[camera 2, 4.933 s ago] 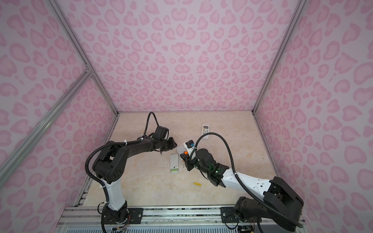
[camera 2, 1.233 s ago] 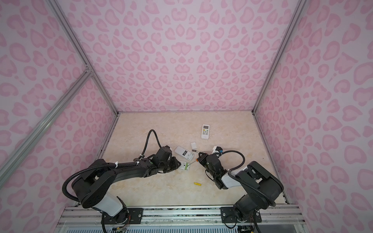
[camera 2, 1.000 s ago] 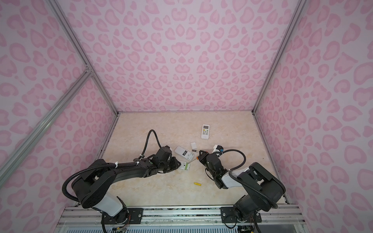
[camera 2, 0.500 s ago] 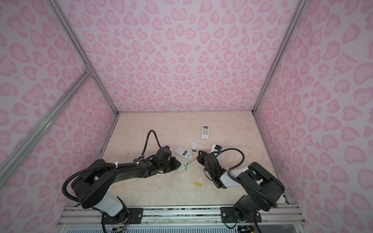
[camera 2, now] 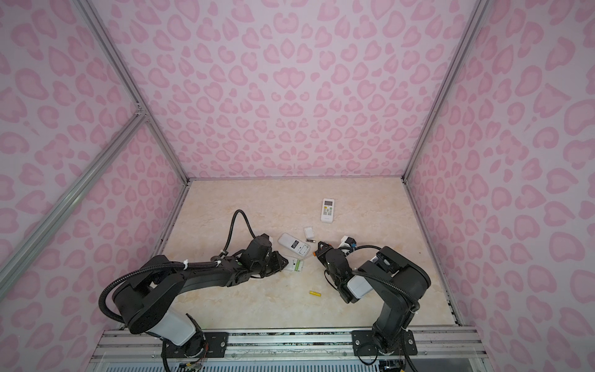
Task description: Unload the batteries from the remote control
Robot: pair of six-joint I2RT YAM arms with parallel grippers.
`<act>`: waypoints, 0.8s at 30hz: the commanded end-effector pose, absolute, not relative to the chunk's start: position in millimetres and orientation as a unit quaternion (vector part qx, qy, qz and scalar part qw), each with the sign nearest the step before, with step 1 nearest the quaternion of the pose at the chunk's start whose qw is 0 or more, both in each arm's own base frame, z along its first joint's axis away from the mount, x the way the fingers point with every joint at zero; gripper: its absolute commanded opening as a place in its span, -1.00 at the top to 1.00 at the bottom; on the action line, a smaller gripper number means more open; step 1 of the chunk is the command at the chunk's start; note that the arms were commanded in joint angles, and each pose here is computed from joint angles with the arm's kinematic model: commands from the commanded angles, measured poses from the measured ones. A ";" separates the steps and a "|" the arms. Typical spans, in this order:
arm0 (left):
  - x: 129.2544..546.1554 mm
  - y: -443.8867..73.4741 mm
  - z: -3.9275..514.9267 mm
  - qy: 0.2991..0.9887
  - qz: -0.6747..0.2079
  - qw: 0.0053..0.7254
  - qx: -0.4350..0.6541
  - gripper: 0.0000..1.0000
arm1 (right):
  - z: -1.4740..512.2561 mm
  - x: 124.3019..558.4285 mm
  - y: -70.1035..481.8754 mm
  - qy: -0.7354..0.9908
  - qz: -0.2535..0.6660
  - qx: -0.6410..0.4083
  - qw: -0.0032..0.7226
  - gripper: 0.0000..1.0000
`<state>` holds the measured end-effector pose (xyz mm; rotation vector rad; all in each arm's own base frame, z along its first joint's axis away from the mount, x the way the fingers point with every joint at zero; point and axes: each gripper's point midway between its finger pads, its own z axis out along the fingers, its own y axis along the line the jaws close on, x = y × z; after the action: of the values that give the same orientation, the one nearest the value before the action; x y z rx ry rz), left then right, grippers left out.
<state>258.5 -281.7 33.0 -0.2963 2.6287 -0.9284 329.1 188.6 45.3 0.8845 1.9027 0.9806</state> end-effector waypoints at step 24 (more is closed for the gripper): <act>229.1 -247.7 0.6 0.959 -0.234 0.113 -0.111 0.53 | 61.5 317.8 184.4 0.792 0.357 0.274 0.413 1.00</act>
<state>257.6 -280.7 34.9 -0.2899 2.6357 -0.9167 324.9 185.9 74.8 0.7603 1.9040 0.9789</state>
